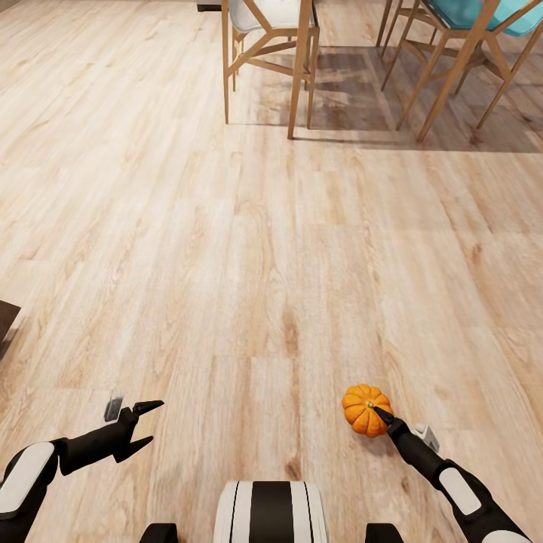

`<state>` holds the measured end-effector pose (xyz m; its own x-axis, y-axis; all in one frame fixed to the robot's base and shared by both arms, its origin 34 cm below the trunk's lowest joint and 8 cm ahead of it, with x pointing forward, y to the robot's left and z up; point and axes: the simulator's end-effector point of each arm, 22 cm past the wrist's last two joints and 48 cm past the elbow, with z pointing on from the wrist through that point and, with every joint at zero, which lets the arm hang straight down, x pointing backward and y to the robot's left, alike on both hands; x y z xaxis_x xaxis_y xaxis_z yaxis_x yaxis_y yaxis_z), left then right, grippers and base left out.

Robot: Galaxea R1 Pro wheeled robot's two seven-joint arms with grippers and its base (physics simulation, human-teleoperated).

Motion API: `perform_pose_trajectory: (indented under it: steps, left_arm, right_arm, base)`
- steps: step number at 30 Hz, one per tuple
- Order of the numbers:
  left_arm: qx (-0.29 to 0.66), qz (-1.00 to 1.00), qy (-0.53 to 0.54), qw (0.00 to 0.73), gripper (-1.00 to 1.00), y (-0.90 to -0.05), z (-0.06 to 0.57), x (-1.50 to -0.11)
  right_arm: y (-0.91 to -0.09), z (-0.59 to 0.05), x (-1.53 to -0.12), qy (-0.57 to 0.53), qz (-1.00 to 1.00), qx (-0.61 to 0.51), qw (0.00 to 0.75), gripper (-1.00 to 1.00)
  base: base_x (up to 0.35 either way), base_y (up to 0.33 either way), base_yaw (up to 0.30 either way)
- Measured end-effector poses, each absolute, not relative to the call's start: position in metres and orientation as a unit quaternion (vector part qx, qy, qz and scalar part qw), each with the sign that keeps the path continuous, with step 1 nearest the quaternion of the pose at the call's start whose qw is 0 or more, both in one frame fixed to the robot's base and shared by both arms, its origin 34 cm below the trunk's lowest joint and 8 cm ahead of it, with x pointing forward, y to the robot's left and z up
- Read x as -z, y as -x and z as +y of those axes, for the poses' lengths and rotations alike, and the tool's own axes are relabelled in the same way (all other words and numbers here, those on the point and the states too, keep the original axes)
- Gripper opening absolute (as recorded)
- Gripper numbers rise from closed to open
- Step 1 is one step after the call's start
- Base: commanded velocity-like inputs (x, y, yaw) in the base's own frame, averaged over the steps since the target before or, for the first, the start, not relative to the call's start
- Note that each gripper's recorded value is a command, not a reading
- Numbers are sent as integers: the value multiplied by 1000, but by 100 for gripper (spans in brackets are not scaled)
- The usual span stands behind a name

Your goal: Place each of the two pumpkins and all three candles from the living room inside a cabinet in the living room (use any cabinet), then make sure every cabinet is closed, and position the cauldron so it is next to a table in the living room.

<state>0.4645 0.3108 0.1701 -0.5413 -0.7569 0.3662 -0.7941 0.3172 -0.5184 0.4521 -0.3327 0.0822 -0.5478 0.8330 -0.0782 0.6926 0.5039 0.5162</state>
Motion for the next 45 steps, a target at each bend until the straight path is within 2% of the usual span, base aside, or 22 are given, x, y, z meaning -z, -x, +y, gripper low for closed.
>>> perform_pose_trajectory:
  steps: [37, 45]
  left_arm:
    - [-349, -813, -467, 5, 100, -482, 310, -194]
    - [-352, -826, -440, 13, 100, -483, 292, -203]
  right_arm:
    - [-469, -334, -102, -443, 853, -218, 170, -100]
    - [-494, -278, -130, -379, 881, -268, 88, -100]
  base:
    - [0, 0, 0]
    - [0, 0, 0]
